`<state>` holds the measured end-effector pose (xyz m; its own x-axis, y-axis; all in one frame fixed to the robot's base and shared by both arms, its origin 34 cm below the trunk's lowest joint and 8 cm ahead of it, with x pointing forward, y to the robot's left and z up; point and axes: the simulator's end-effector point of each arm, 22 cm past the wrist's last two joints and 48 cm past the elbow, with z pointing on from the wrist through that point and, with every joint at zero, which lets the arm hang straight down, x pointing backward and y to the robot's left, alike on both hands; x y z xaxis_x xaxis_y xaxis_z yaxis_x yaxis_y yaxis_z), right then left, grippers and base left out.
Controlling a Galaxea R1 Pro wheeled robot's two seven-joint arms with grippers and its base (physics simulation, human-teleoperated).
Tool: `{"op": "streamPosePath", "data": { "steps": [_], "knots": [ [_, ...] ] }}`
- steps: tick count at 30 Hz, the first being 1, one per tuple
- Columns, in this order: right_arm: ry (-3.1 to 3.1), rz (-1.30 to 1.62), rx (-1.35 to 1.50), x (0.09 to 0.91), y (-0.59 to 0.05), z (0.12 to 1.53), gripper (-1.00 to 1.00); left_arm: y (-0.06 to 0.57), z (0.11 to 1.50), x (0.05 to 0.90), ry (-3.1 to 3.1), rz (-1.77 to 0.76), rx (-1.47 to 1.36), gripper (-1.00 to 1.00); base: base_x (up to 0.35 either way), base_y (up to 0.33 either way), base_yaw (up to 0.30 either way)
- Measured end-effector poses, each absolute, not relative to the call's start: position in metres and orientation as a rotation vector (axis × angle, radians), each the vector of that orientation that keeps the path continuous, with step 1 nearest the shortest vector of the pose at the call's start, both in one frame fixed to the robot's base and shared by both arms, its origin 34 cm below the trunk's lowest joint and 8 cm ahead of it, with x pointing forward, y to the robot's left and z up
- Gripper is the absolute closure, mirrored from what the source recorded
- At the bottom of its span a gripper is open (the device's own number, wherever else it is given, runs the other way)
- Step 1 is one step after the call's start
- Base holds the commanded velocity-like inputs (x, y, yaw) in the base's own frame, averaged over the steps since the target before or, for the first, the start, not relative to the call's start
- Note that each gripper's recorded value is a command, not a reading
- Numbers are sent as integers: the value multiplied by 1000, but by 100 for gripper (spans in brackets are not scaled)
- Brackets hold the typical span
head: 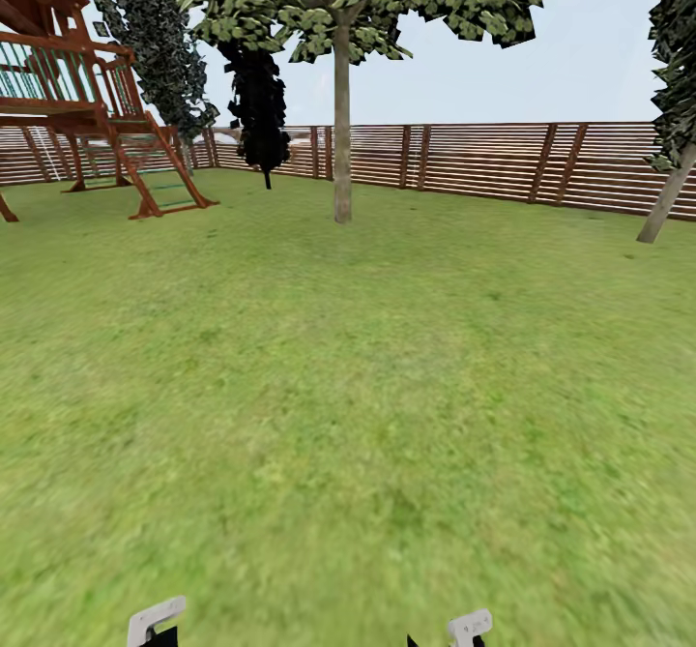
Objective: In the garden, pick up the pesticide atomizer on the floor and spray pesticide onto both trees until each tree trunk is fully covered.
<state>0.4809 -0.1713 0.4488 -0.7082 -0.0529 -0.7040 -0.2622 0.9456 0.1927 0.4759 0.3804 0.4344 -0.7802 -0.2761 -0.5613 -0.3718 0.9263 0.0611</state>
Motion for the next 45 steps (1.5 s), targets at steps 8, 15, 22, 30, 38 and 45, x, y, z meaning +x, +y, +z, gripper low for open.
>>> {"op": "streamPosePath", "data": {
  "steps": [8, 15, 22, 30, 38, 45],
  "knots": [
    [2341, 360, -221, 481, -172, 449, -100, 380, 434, 476, 2515, 226, -461, 100, 326, -109, 0],
    [2341, 361, -221, 481, -171, 449, -100, 380, 434, 476, 2515, 226, -461, 100, 326, -109, 0],
    [2342, 360, -221, 481, -172, 449, -100, 380, 434, 476, 2515, 226, -461, 100, 326, -109, 0],
    [2342, 360, -221, 481, -172, 449, -100, 380, 434, 476, 2515, 226, -461, 100, 326, -109, 0],
    [2341, 360, -221, 481, -171, 449, -100, 380, 434, 476, 2515, 226, -461, 100, 326, -109, 0],
    [2341, 360, -221, 481, -172, 449, -100, 380, 434, 476, 2515, 226, -461, 100, 326, -109, 0]
  ]
}}
